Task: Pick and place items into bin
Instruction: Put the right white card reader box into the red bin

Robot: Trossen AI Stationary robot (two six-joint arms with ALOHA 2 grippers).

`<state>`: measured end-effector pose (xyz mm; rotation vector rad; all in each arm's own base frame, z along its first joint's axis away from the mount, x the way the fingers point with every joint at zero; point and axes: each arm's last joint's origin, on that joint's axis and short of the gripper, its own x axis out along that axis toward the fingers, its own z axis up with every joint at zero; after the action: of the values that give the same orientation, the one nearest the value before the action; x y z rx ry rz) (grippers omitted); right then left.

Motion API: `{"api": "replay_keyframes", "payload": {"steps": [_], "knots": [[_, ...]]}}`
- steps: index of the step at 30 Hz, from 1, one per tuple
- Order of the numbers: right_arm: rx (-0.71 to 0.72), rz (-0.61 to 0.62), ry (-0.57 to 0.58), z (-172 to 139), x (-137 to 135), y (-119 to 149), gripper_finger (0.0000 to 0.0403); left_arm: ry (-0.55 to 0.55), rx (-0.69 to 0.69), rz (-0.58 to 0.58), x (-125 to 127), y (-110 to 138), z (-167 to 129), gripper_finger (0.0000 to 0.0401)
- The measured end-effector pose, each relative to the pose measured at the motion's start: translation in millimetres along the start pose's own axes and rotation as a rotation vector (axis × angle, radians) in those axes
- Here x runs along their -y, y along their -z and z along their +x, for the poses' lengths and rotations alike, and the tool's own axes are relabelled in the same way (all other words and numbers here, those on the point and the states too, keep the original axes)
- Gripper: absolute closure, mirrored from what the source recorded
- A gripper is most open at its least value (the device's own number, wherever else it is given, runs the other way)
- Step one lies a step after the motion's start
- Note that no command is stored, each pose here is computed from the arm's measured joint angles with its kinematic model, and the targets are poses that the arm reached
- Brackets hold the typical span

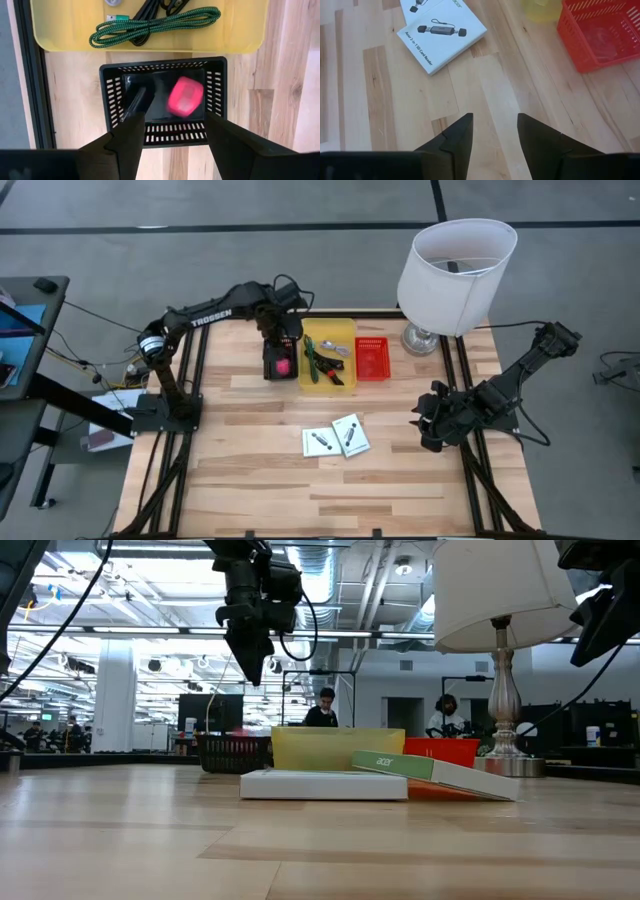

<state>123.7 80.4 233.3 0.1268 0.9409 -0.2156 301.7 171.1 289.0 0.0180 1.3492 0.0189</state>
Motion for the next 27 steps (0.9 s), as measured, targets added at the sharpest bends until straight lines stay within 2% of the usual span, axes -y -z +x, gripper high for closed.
{"api": "replay_keyframes", "payload": {"steps": [8, 11, 14, 16, 20, 27], "knots": [[0.0, -0.002, 0.0, 0.0, 0.0, 0.0, 0.0252, 0.007, -0.017, -0.001, 6.7, -1.8, 0.6, 0.0196], [0.0, -0.003, 0.0, 0.0, 0.0, 0.0, 0.0253, -0.001, -0.088, -0.036, 9.5, 3.2, 0.4, 0.0196], [0.0, -0.003, 0.0, 0.0, 0.0, 0.0, 0.0255, 0.034, -0.148, -0.068, 13.0, 9.4, -1.0, 0.0195], [0.001, -0.003, 0.001, 0.0, 0.0, 0.0, 0.0254, 0.088, -0.133, -0.09, 16.5, 11.9, -5.9, 0.0195], [0.006, -0.001, -0.001, 0.0, -0.3, -0.4, 0.0252, 0.16, 0.03, -0.104, 26.0, 15.7, -33.6, 0.0195], [0.091, 0.034, -0.085, -0.8, -9.0, -9.4, 0.0255, 0.054, 0.46, -0.135, 43.5, 25.8, -107.1, 0.0195]]}}
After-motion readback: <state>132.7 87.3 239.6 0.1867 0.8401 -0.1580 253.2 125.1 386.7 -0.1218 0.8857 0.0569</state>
